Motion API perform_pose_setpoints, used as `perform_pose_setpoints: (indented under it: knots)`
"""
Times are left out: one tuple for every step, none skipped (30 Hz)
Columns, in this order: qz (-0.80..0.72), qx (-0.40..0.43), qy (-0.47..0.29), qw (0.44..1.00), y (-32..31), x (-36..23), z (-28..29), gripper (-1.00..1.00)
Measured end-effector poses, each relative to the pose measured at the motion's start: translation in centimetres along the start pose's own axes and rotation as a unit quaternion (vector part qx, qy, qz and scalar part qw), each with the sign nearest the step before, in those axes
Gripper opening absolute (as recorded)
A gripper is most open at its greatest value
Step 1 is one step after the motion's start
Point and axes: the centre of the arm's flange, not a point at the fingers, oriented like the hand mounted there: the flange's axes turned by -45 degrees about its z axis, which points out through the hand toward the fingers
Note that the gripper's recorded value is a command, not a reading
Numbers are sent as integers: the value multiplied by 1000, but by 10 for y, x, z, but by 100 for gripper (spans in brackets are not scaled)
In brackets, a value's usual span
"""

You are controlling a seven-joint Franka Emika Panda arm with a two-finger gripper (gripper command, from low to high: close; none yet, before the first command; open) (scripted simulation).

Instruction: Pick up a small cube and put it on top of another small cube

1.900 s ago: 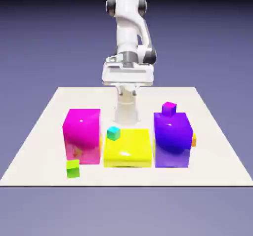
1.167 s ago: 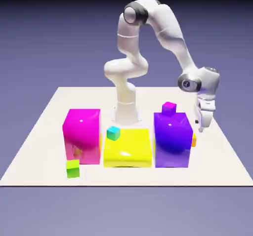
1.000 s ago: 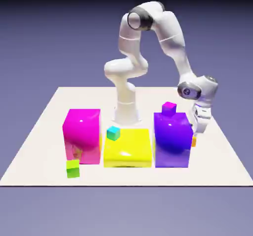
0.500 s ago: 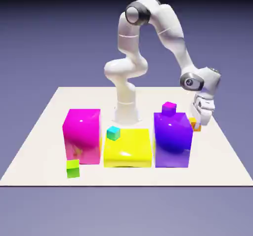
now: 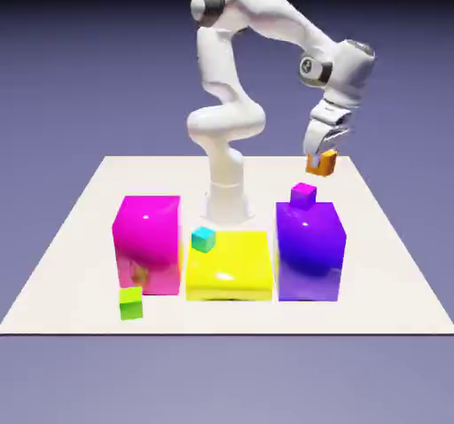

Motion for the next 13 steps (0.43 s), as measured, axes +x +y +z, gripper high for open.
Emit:
perform_pose_setpoints:
  knots:
    - [20,14,-4,1000,7,2,5,-100]
    - [20,14,-4,1000,7,2,5,-100]
    - [20,14,-4,1000,6,4,21,-100]
    - [20,15,-4,1000,6,5,37,-100]
    - [20,15,-4,1000,6,6,53,-100]
    - [20,14,-4,1000,5,5,69,-100]
    - [20,14,-4,1000,5,5,75,100]
    - [20,13,-4,1000,5,5,75,100]
    - [20,13,-4,1000,5,5,75,100]
    - [20,13,-4,1000,6,6,59,100]
    - [20,13,-4,1000,6,5,44,100]
    - [20,13,-4,1000,6,5,28,100]
    - [20,13,-4,1000,7,3,12,100]
